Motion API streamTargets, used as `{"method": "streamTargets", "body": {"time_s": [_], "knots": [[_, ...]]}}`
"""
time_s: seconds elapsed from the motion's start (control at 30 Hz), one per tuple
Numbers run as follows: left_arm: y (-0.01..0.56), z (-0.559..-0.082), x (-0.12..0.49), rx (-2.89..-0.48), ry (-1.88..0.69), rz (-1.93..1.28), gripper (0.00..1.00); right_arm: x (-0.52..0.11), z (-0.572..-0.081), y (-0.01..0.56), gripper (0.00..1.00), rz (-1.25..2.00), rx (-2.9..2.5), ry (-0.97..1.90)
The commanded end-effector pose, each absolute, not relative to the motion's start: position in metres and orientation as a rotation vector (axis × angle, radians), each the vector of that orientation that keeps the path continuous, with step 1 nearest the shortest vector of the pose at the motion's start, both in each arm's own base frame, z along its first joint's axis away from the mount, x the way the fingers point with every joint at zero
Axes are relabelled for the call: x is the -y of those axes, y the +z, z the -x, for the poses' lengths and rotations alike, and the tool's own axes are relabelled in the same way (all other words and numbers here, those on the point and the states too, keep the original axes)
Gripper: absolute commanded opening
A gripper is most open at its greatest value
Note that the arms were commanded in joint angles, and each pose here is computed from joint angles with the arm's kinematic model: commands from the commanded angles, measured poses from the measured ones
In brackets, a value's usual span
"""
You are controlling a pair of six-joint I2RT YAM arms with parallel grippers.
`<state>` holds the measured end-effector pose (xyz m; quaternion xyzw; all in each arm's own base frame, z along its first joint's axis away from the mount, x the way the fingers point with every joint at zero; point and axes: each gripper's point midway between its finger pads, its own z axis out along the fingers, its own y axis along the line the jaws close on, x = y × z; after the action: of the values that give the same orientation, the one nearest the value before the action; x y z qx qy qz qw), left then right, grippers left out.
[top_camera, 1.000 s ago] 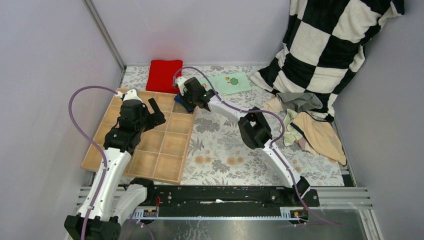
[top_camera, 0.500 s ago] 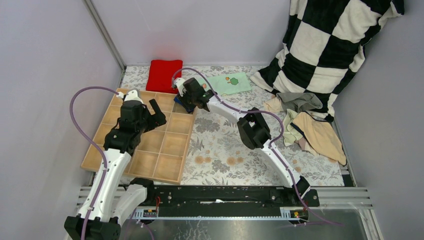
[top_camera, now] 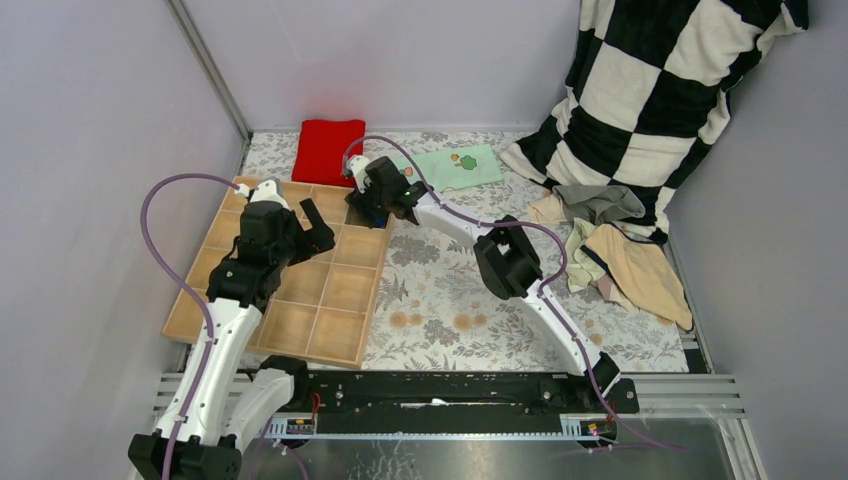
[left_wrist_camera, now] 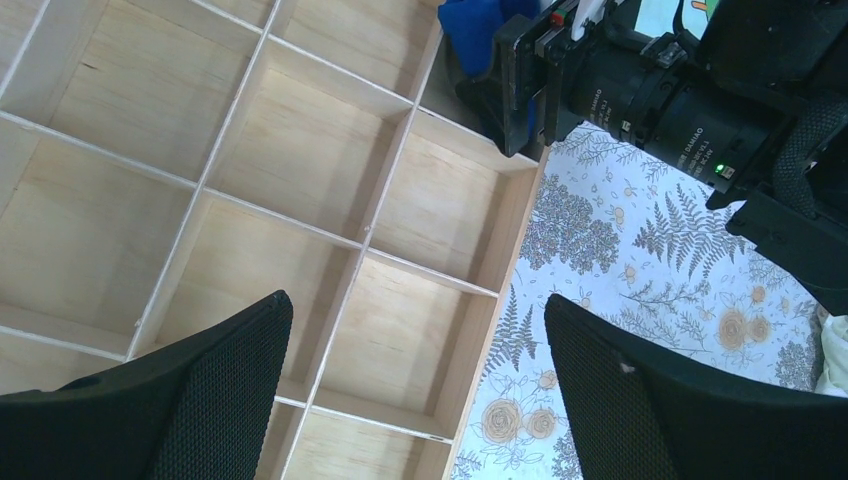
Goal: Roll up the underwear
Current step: Place the underwear in the storage box.
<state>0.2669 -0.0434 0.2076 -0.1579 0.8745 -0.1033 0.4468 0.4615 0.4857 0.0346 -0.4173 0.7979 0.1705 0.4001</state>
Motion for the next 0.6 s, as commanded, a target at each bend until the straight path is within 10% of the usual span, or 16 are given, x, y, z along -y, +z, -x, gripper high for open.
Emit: {"method": "streamTargets", "body": {"time_s": [0.0,0.57], "knots": [[0.216,-0.270,0.045,-2.127,-0.285,0.374,0.99,-0.484,-0.466,0.090,0.75,0.995,-1.964,0.454],[0.222,-0.268,0.045,-2.122,-0.288,0.375,0.99,-0.484,-0.460,0.157,0.94,0.976,-1.866,0.504]]}}
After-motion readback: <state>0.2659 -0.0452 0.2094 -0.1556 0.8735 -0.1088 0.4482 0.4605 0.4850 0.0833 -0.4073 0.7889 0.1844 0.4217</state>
